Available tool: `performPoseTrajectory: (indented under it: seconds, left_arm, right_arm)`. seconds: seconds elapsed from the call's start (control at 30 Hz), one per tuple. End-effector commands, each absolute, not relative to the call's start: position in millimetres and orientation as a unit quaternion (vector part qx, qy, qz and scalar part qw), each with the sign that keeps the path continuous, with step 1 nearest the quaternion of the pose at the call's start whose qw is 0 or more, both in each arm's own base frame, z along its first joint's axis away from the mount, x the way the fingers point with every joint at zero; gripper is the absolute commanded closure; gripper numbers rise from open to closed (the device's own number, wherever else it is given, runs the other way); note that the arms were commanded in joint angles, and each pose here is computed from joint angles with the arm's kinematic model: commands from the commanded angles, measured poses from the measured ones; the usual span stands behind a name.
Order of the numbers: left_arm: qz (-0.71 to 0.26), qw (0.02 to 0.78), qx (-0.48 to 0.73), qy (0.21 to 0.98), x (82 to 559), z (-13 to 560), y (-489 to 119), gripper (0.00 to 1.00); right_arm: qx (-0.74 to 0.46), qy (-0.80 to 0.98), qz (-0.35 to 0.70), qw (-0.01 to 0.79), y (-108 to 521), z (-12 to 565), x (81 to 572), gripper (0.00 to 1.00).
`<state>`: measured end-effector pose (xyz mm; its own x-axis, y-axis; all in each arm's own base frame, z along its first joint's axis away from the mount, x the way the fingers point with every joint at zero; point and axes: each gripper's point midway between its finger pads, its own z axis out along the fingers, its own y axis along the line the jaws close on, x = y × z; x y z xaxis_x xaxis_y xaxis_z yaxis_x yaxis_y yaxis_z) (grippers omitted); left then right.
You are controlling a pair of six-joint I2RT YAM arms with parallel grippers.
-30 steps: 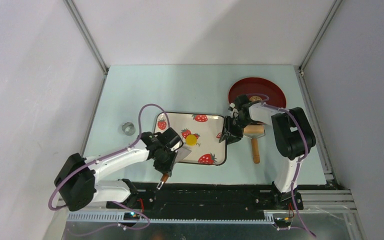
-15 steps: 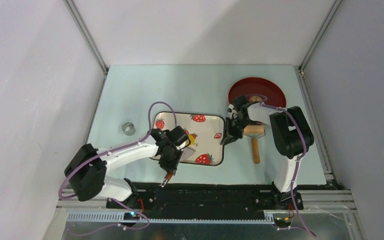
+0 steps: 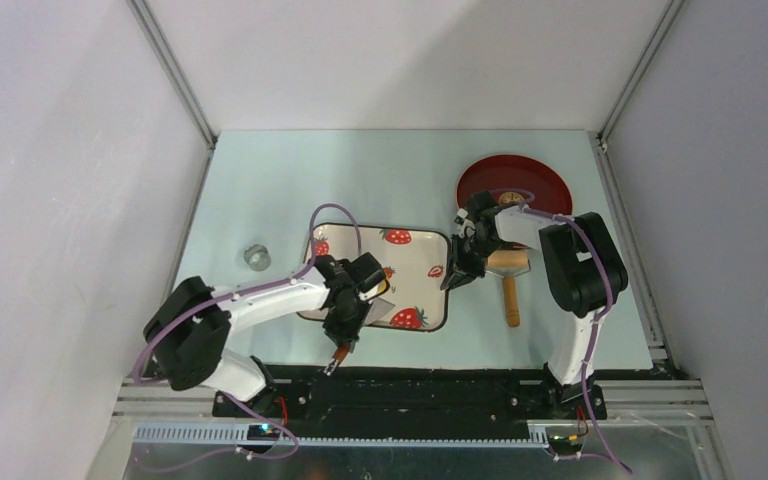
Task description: Roll out the dumpling wrappers from the dough
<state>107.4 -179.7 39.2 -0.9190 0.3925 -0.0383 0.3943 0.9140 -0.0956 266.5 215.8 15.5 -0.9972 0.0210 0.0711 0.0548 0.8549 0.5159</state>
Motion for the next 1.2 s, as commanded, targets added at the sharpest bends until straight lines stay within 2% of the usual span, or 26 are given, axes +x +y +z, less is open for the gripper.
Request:
performPoseTrajectory:
  seconds: [0.0, 0.33, 0.87, 1.17]
  left_arm:
    - [-0.059, 0.003, 0.206, 0.977, 111.9, 45.8, -193.2, 1.00]
    - [-0.066, -0.018, 0.222, 0.973, 112.6, 50.7, -199.4, 1.00]
    - [-0.059, -0.008, 0.184, 0.981, 126.7, 55.4, -179.8, 1.00]
    - [-0.064, -0.010, 0.204, 0.977, 139.2, 56.8, -190.9, 1.00]
  right_arm:
    - [-0.013, -0.971, -0.239, 0.029, 209.0, 13.4, 265.6, 1.00]
    - [-0.011, -0.971, -0.239, 0.027, 208.3, 16.7, 265.0, 1.00]
    - [-0.008, -0.970, -0.240, 0.029, 208.4, 18.4, 263.2, 1.00]
    - [-0.007, -0.970, -0.239, 0.030, 207.4, 19.6, 262.2, 1.00]
